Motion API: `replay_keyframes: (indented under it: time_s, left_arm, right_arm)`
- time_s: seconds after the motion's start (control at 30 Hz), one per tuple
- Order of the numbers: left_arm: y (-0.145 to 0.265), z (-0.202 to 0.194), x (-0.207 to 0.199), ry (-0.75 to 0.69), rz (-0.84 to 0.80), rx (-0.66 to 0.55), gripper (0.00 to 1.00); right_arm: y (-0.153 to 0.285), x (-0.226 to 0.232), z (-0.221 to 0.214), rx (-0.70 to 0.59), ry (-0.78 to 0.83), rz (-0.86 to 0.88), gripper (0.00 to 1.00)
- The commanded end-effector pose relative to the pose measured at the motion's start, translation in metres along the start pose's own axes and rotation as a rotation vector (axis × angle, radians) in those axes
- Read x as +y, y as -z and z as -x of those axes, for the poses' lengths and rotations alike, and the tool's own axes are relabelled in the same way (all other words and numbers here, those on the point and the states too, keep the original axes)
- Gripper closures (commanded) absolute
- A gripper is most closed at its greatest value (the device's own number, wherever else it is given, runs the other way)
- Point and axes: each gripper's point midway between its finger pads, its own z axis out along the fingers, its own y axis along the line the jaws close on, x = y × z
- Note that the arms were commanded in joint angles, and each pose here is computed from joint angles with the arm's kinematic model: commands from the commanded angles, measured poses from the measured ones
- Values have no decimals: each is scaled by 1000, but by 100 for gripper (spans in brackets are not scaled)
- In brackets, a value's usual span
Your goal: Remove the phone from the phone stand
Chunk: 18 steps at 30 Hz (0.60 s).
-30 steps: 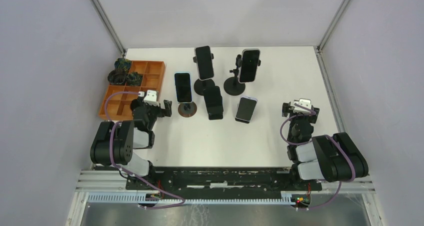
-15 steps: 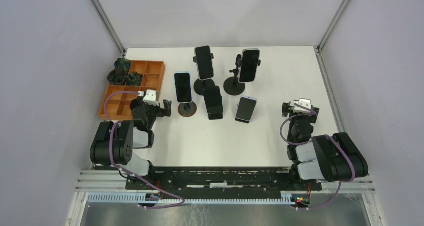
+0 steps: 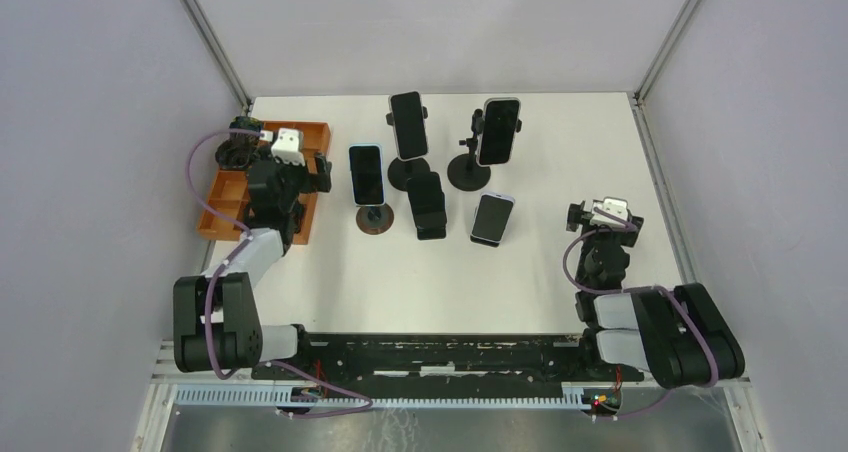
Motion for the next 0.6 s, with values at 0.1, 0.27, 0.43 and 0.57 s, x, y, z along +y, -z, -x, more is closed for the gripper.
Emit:
replay_keyframes:
  time_s: [0.1, 0.27, 0.43, 0.57]
  left_arm:
    - [16, 0, 3, -5, -101, 241, 0]
    - [28, 18, 4, -14, -168, 291, 0]
    - [39, 28, -13, -12, -293, 333, 0]
    - [47, 24, -38, 33, -450, 364, 0]
  right_arm:
    - [21, -16, -25, 126, -9, -67, 2]
    - [9, -11, -5, 199, -80, -79, 2]
    - [8, 14, 20, 243, -179, 54, 2]
    - [20, 32, 35, 289, -515, 78, 2]
